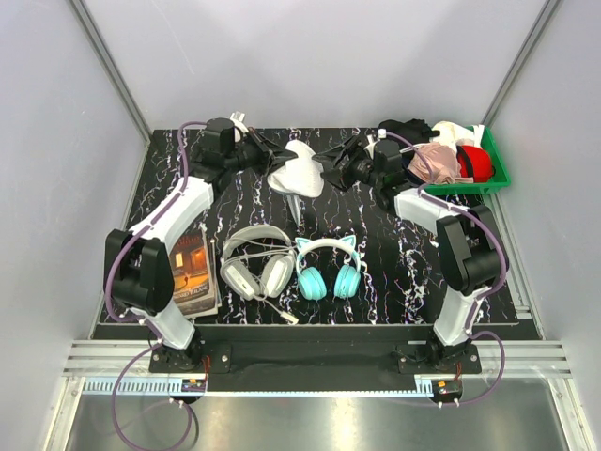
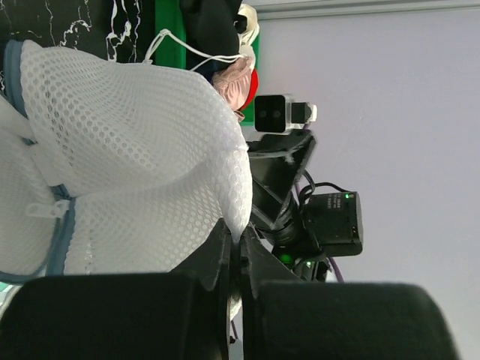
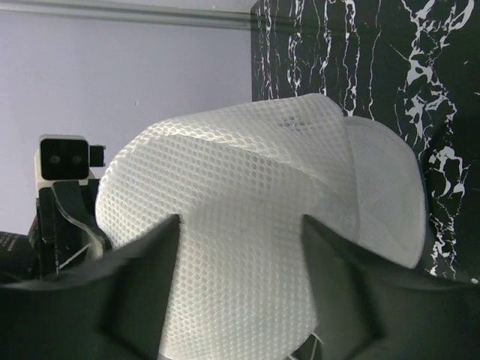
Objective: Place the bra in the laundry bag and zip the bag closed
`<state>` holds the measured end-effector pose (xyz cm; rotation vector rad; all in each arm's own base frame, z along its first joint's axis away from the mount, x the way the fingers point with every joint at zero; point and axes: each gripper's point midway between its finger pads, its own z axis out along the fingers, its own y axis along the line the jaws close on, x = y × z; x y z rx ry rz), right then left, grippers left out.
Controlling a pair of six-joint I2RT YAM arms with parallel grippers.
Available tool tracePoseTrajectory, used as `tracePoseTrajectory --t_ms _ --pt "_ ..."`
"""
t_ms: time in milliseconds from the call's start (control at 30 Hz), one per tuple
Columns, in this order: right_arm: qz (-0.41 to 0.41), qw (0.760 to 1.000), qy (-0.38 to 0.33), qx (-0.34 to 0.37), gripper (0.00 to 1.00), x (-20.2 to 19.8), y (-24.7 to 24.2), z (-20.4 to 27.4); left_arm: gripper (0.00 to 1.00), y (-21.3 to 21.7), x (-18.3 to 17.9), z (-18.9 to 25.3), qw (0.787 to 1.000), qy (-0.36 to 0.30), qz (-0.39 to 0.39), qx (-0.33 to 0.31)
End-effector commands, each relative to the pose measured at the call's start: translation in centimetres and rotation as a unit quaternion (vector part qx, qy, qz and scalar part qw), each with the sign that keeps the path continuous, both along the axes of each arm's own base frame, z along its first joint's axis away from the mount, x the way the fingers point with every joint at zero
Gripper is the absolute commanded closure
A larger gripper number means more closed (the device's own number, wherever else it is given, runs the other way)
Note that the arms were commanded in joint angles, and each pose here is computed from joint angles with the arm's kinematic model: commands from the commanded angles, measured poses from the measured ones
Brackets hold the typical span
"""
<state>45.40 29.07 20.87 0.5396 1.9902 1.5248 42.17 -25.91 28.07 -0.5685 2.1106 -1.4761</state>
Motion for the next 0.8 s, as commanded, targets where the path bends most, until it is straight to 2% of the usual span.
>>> tracePoseTrajectory --t_ms 0,33,67,133,167,333,600,700,767 --pt "-0.017 0.999 -0.043 -0.007 0.15 -0.3 -1.4 2.7 1.00 -0.9 0.4 2.7 0.998 -0.045 -0.029 -0.027" --pt "-0.011 0.999 -0.036 -0.012 0.03 -1.0 -1.6 1.8 1.00 -1.1 0.7 2.5 0.998 -0.038 -0.030 -0.033" --pt "-0.012 0.999 -0.044 -0.011 0.00 -1.3 -1.8 2.2 1.00 -1.2 0.9 3.2 0.997 -0.047 -0.030 -0.044" --pt "-0.003 0.999 -0.045 -0.007 0.00 -2.6 -1.9 1.2 1.00 -1.4 1.1 3.9 0.996 -0.038 -0.026 -0.073" --pt "-0.002 0.998 -0.067 0.008 0.00 -2.8 -2.0 2.1 1.00 -1.5 1.3 4.9 0.994 -0.055 -0.025 -0.089" --pt "0.010 0.996 -0.080 0.044 0.00 -3.7 -1.7 2.9 1.00 -2.0 1.6 6.8 0.988 -0.050 -0.028 -0.144" --pt "0.007 0.986 -0.112 0.120 0.00 -2.6 -1.3 6.1 1.00 -2.5 0.5 6.8 0.982 -0.029 -0.036 -0.185" --pt "0.002 0.983 -0.121 0.137 0.00 -2.4 -1.4 6.8 1.00 -2.6 0.2 6.1 0.983 -0.026 -0.041 -0.177" --pt "0.002 0.984 -0.121 0.130 0.06 -2.4 -1.4 7.4 1.00 -2.7 0.0 5.4 0.985 -0.018 -0.044 -0.166"
